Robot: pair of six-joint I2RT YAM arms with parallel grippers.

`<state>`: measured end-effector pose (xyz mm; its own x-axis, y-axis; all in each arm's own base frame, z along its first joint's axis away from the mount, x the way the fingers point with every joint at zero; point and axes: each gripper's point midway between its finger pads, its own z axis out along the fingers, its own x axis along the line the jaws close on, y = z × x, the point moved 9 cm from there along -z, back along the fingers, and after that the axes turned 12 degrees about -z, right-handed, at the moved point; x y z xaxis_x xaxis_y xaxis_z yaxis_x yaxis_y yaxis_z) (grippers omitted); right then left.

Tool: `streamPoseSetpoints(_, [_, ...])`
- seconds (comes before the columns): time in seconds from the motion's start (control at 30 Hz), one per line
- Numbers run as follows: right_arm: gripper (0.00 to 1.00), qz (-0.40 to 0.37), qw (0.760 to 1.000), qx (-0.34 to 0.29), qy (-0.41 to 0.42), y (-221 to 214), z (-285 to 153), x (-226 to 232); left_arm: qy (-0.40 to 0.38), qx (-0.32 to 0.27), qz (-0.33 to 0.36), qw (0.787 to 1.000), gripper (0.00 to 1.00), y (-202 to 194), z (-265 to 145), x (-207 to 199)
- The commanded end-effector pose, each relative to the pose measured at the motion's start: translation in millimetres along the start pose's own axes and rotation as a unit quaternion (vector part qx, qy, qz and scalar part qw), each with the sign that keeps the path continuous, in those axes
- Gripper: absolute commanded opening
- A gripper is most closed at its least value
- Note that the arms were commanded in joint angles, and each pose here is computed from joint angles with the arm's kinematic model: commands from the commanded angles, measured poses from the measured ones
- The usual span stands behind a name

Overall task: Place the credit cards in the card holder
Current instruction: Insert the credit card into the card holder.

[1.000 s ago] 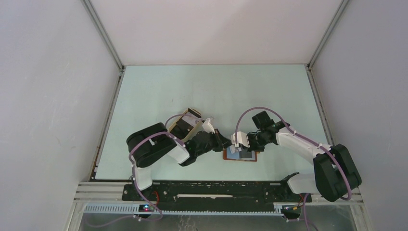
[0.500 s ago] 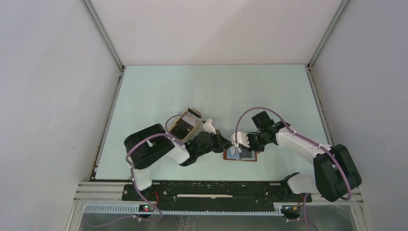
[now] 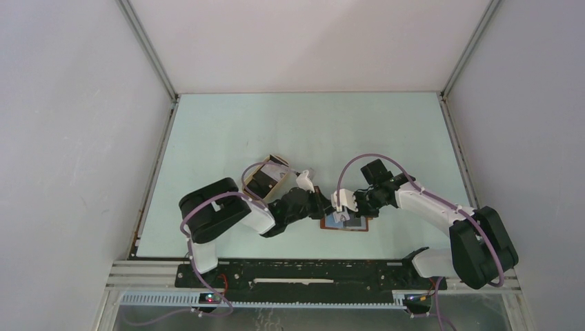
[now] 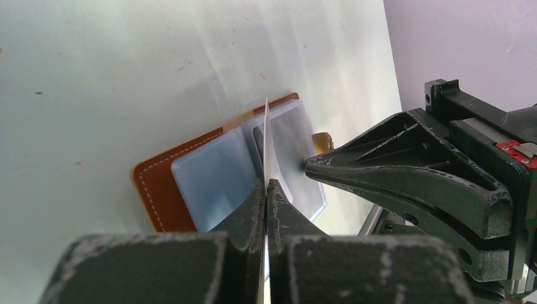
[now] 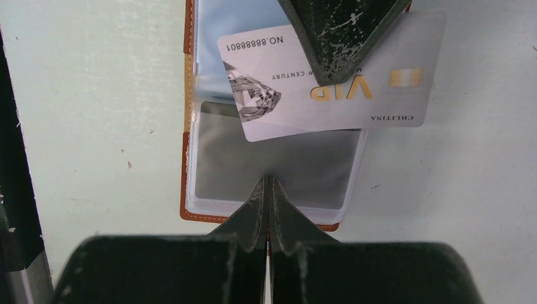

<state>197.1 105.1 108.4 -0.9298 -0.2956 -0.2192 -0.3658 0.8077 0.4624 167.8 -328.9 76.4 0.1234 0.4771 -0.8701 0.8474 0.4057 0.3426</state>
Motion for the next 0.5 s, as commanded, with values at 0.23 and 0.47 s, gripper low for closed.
streamPoseSetpoints(0.23, [0.0, 0.004, 0.999, 0.012, 0.036, -3.3, 4.0, 10.0, 0.017, 0.029, -0.001, 0.999, 0.0, -15.2, -0.2, 4.3])
streamPoseSetpoints(0.47, [0.0, 0.003, 0.999, 0.012, 0.037, -3.0, 4.3, 10.3, 0.026, 0.035, -0.009, 0.999, 0.0, -20.1, -5.2, 9.3])
